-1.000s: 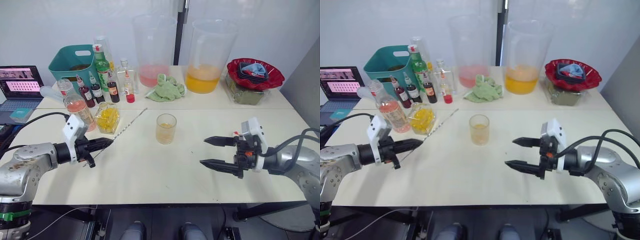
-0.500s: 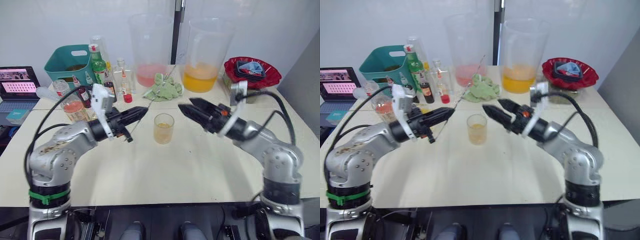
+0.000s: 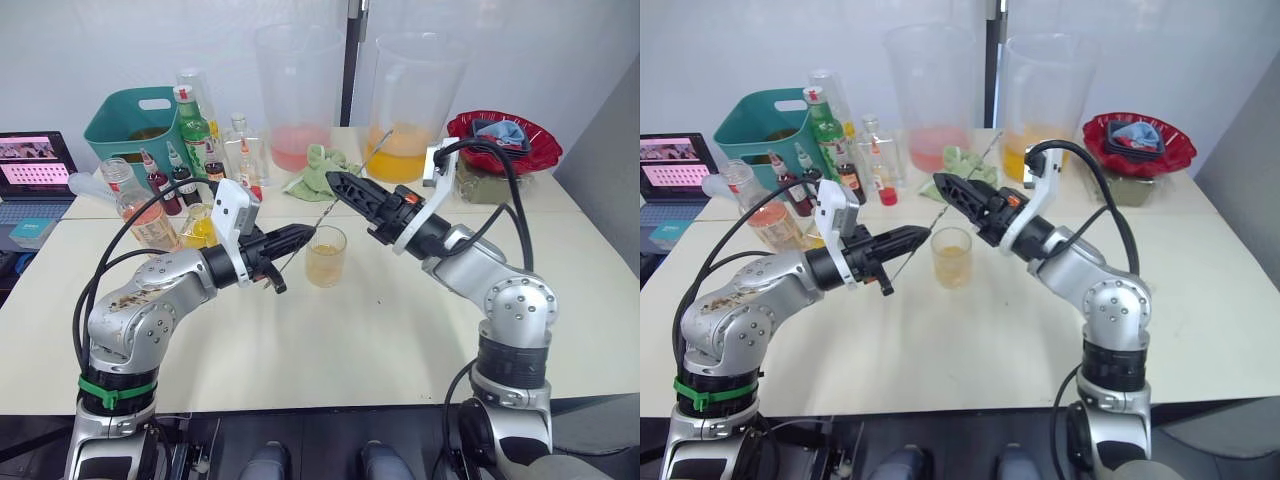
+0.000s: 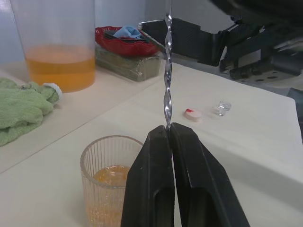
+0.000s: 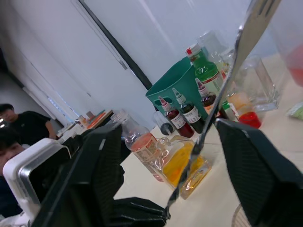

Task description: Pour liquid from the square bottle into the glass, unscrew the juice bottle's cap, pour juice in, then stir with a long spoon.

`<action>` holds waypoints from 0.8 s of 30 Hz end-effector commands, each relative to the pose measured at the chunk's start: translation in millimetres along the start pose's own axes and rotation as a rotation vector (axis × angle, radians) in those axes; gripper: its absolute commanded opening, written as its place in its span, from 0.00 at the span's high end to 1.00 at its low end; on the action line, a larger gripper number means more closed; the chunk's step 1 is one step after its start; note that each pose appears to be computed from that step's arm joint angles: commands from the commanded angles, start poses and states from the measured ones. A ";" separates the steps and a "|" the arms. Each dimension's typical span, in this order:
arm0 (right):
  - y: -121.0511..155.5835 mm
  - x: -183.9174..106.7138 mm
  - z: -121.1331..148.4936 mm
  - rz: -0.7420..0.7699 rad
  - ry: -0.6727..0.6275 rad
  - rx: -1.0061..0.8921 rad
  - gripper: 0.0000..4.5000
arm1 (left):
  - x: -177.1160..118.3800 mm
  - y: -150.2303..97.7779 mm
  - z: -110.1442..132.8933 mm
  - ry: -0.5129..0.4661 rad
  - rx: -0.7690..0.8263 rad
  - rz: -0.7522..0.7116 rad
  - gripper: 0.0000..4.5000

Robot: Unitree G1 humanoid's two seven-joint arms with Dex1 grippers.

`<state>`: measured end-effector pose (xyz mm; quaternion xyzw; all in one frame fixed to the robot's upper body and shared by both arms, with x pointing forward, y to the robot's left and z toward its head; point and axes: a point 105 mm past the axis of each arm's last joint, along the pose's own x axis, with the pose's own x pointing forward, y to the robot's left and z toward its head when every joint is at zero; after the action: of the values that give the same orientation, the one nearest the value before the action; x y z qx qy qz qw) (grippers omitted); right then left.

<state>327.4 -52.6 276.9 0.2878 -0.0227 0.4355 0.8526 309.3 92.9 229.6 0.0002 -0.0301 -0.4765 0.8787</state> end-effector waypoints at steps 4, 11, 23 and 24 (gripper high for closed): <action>7.8 1.0 7.0 0.023 -0.023 0.041 0.80 | -2.7 -3.6 11.9 -0.044 0.063 0.002 1.00; 6.1 -2.0 9.2 0.017 -0.035 0.076 0.99 | -4.3 0.5 11.7 -0.049 0.066 0.014 1.00; 18.9 -0.7 69.2 0.094 -0.153 -0.045 1.00 | -29.7 12.3 23.7 -0.060 0.068 0.018 0.57; 22.4 0.7 76.7 0.109 -0.157 -0.072 1.00 | -33.3 12.4 25.3 -0.060 0.072 0.012 0.49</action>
<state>336.7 -79.5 329.5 0.2950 -0.0807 0.4337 0.8476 307.0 125.6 243.0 0.0144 -0.0518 -0.4588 0.8869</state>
